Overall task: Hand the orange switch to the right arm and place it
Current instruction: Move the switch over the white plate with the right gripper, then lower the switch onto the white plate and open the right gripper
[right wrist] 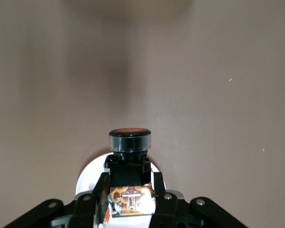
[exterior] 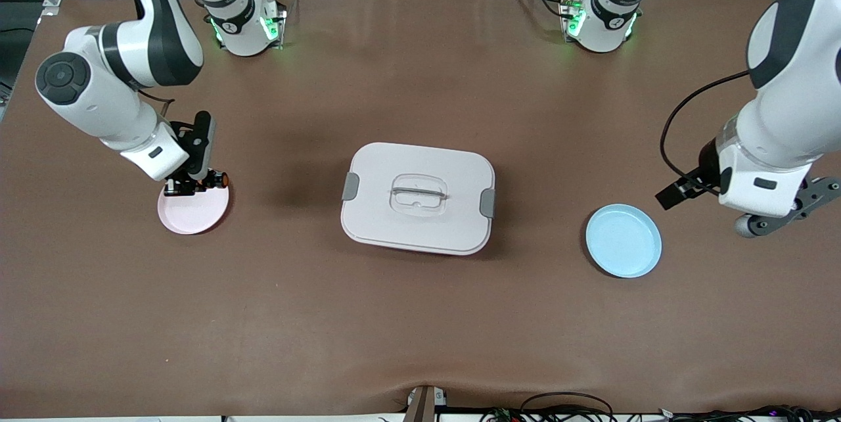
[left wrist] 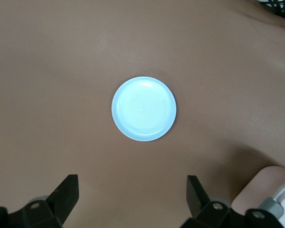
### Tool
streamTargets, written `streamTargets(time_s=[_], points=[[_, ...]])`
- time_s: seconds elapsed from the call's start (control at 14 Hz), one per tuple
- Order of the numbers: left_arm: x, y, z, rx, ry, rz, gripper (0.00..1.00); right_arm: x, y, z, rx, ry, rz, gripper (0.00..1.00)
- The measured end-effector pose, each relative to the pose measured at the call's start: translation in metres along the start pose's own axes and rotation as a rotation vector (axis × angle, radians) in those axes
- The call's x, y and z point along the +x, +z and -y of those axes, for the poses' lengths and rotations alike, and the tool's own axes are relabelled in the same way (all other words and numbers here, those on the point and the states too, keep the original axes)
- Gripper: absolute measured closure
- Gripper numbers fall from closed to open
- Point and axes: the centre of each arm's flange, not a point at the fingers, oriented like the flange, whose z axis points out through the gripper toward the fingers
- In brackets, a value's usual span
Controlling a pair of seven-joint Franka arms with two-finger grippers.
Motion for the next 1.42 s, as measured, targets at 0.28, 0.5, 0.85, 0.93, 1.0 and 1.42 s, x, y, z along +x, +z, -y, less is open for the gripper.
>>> streamTargets(time_s=[0.28, 0.5, 0.85, 0.93, 1.0, 1.42], points=[[0.001, 0.0, 0.004, 0.005, 0.009, 0.003, 0.0, -0.046, 0.04, 0.02, -0.031, -0.011, 0.007, 0.59], [0.0, -0.006, 0.012, 0.007, 0.048, -0.003, 0.0, -0.067, 0.058, 0.031, -0.073, 0.008, 0.011, 0.59], [0.005, -0.029, 0.053, -0.025, 0.18, -0.002, 0.0, -0.094, 0.099, 0.039, -0.069, 0.091, -0.006, 0.59], [0.004, -0.033, 0.061, -0.022, 0.208, -0.007, 0.0, -0.097, 0.109, 0.038, -0.075, 0.1, -0.007, 0.59], [0.003, -0.036, 0.069, -0.018, 0.233, -0.01, 0.0, -0.098, 0.12, 0.038, -0.078, 0.104, -0.007, 0.59], [-0.006, -0.048, 0.12, -0.085, 0.321, 0.015, 0.0, -0.099, 0.161, 0.038, -0.085, 0.112, -0.006, 0.59]])
